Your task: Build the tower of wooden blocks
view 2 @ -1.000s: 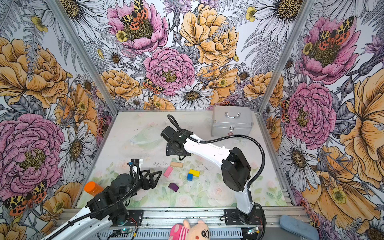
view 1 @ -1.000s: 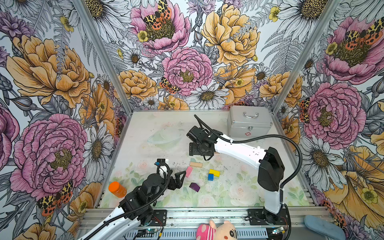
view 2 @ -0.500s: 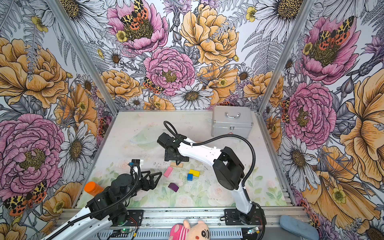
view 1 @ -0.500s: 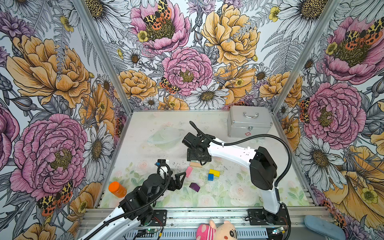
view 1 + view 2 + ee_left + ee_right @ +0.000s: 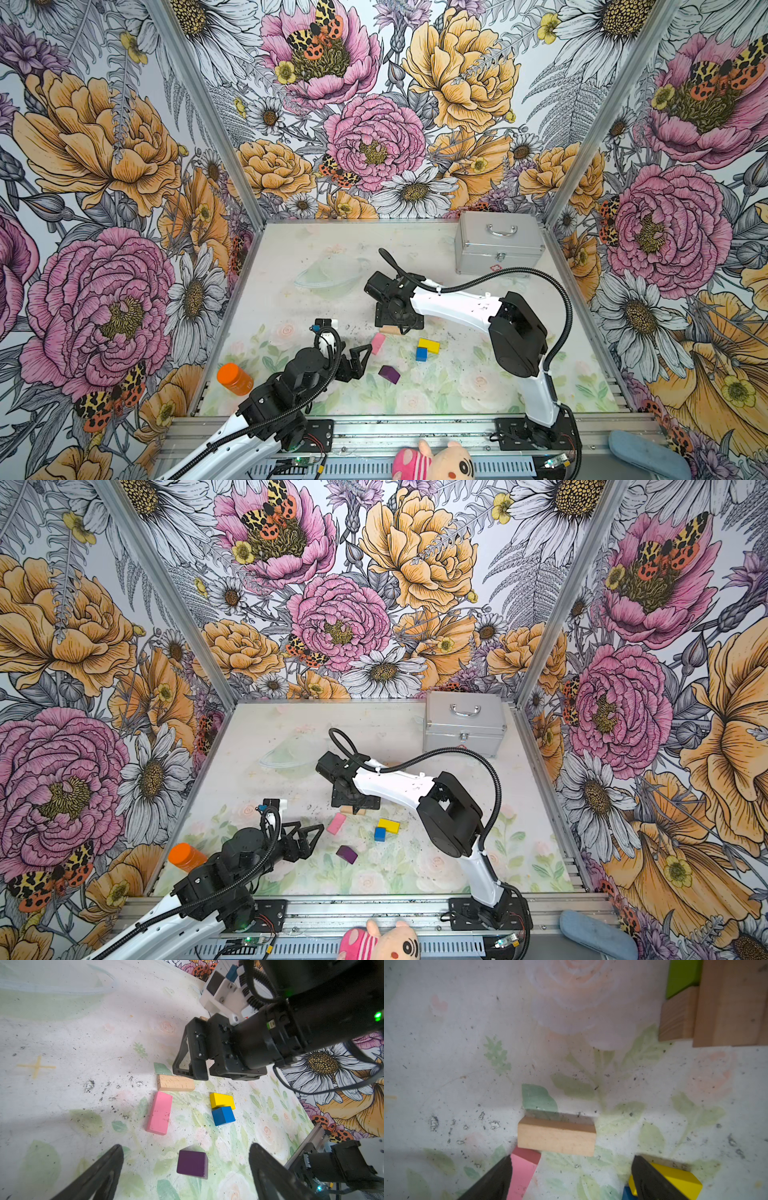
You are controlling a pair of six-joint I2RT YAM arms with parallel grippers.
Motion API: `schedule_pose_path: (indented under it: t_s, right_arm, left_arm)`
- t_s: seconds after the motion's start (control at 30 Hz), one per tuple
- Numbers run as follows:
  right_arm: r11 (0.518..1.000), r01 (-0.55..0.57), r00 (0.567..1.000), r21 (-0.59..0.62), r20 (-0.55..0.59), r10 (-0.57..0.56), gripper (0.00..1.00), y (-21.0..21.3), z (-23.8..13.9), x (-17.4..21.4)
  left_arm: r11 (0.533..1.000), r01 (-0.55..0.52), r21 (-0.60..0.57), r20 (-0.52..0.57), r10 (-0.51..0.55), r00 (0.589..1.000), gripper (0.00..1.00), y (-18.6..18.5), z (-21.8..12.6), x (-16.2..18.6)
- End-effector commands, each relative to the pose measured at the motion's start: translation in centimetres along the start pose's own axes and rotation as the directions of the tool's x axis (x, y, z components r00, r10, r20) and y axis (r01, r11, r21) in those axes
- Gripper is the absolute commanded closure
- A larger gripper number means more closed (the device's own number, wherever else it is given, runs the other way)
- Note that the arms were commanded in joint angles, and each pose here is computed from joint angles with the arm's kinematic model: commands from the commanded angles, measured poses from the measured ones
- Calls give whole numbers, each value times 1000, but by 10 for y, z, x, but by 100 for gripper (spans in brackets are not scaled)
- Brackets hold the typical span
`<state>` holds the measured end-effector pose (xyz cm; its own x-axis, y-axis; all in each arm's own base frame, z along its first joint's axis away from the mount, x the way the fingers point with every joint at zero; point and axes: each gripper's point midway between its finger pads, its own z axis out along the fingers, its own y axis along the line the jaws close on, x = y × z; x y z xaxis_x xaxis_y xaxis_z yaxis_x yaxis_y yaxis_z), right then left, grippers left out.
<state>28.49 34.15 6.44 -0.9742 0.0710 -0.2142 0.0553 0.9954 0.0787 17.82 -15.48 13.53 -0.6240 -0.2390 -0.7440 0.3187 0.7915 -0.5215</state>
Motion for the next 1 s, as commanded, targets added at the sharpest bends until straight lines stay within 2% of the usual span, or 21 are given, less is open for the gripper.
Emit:
schedule_pose_path:
  t_s: [0.0, 0.27, 0.97]
  right_arm:
    - [999, -31, 1000, -17, 2, 31, 7, 4, 6, -4]
    - [999, -25, 999, -38, -29, 24, 7, 11, 16, 2]
    - [999, -30, 999, 11, -44, 30, 7, 3, 35, 6]
  left_arm:
    - [1000, -4, 22, -3, 4, 1000, 5, -5, -3, -1]
    - [1000, -9, 23, 0, 9, 1000, 5, -6, -3, -2]
    - [1000, -12, 25, 5, 12, 1000, 5, -6, -4, -3]
